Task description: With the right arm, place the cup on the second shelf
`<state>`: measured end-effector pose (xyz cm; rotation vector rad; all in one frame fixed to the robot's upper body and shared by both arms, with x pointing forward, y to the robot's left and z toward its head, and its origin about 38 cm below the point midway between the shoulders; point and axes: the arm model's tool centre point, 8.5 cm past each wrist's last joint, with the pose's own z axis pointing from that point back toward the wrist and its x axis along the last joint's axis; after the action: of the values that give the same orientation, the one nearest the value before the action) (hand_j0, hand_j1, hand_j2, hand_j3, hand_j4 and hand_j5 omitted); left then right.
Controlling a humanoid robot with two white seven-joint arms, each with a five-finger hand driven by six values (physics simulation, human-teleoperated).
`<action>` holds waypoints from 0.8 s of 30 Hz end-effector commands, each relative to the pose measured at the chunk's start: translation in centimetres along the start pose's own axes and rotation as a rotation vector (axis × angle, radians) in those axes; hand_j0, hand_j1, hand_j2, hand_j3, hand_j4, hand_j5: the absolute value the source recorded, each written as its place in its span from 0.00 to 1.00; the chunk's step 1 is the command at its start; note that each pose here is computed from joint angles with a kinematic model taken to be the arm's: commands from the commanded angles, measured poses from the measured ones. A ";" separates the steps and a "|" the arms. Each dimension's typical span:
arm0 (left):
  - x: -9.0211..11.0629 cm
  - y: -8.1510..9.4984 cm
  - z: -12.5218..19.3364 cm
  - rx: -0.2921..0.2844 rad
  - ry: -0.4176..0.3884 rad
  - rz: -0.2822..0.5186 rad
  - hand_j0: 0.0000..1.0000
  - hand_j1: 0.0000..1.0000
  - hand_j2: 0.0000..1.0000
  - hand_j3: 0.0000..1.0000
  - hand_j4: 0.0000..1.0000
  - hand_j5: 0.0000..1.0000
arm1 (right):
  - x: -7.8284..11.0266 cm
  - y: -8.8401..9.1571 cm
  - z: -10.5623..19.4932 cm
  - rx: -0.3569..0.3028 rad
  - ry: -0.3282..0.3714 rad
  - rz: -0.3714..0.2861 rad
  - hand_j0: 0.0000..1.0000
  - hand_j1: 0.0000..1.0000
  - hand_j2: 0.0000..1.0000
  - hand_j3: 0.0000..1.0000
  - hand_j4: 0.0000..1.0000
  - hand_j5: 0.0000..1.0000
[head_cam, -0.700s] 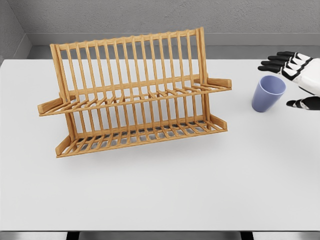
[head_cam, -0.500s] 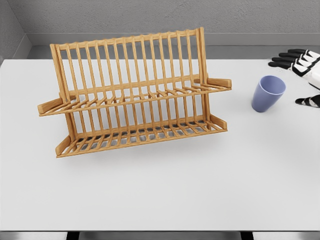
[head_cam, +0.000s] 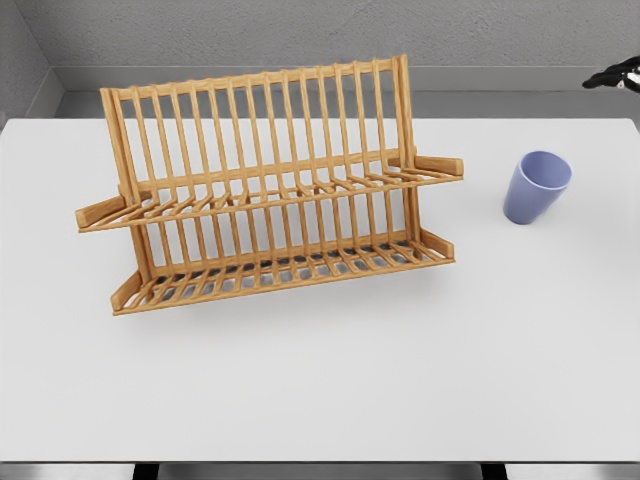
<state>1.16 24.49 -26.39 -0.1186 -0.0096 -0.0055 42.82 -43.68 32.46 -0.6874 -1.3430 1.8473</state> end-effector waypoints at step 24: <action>0.0 0.0 0.0 -0.002 -0.001 0.000 1.00 1.00 1.00 1.00 1.00 1.00 | -1.2 7.0 -8.1 0.175 -0.012 -0.166 1.00 1.00 1.00 1.00 1.00 1.00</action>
<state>1.18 24.49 -26.39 -0.1186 -0.0103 -0.0054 47.98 -41.26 24.19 -0.4770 -1.2034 1.8266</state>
